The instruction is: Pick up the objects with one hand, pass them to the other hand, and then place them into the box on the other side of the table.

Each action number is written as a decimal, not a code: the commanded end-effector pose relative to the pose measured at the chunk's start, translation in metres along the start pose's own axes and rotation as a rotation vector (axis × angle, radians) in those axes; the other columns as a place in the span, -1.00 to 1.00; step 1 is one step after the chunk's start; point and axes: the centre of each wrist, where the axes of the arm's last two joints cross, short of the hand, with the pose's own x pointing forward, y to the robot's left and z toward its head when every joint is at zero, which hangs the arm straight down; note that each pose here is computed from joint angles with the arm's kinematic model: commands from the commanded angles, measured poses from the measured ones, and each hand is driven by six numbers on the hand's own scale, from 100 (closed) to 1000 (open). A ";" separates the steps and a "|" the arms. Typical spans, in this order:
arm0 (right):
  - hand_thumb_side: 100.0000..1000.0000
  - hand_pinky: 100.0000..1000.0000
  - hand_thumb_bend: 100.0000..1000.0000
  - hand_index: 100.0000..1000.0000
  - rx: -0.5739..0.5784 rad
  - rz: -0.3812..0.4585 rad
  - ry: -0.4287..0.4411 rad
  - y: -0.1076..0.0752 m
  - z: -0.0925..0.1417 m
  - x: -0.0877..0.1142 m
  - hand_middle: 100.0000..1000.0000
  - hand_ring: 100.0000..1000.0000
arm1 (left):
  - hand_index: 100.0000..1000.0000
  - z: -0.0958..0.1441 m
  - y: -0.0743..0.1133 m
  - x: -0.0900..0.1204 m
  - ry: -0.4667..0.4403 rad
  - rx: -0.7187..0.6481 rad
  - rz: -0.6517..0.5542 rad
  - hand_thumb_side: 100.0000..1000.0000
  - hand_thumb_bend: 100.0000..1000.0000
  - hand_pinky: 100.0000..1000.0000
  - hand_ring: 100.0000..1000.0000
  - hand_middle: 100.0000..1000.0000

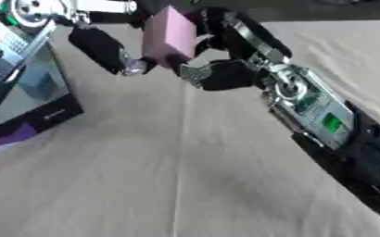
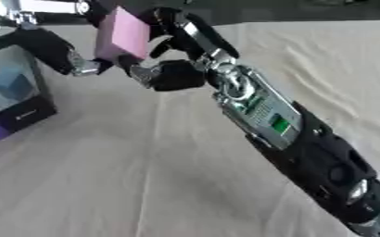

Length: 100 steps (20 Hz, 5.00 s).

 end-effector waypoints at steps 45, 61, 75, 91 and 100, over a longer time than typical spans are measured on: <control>-1.00 0.12 -0.68 -0.29 0.069 0.027 0.012 0.009 0.001 0.004 -0.16 0.39 | 0.50 0.019 0.016 0.012 -0.183 -0.156 0.003 1.00 -0.37 1.00 0.80 0.44; -1.00 0.12 -0.68 -0.30 0.067 0.025 0.011 0.009 0.001 0.005 -0.16 0.39 | 0.52 0.015 0.006 0.015 -0.233 -0.200 0.018 1.00 -0.32 1.00 0.84 0.44; -1.00 0.11 -0.68 -0.30 0.059 0.020 0.013 0.008 0.001 0.006 -0.16 0.39 | 0.42 0.019 0.014 0.018 -0.214 -0.168 0.050 1.00 -0.72 1.00 0.81 0.39; -1.00 0.10 -0.67 -0.30 0.045 0.027 0.027 0.005 0.002 0.004 -0.17 0.39 | 0.44 0.012 0.009 0.016 -0.145 -0.194 0.122 1.00 -0.75 1.00 0.75 0.24; -1.00 0.10 -0.67 -0.30 0.043 0.011 0.034 0.003 0.002 0.004 -0.17 0.39 | 0.50 0.005 -0.006 0.021 -0.223 -0.260 0.064 1.00 -0.33 1.00 0.81 0.37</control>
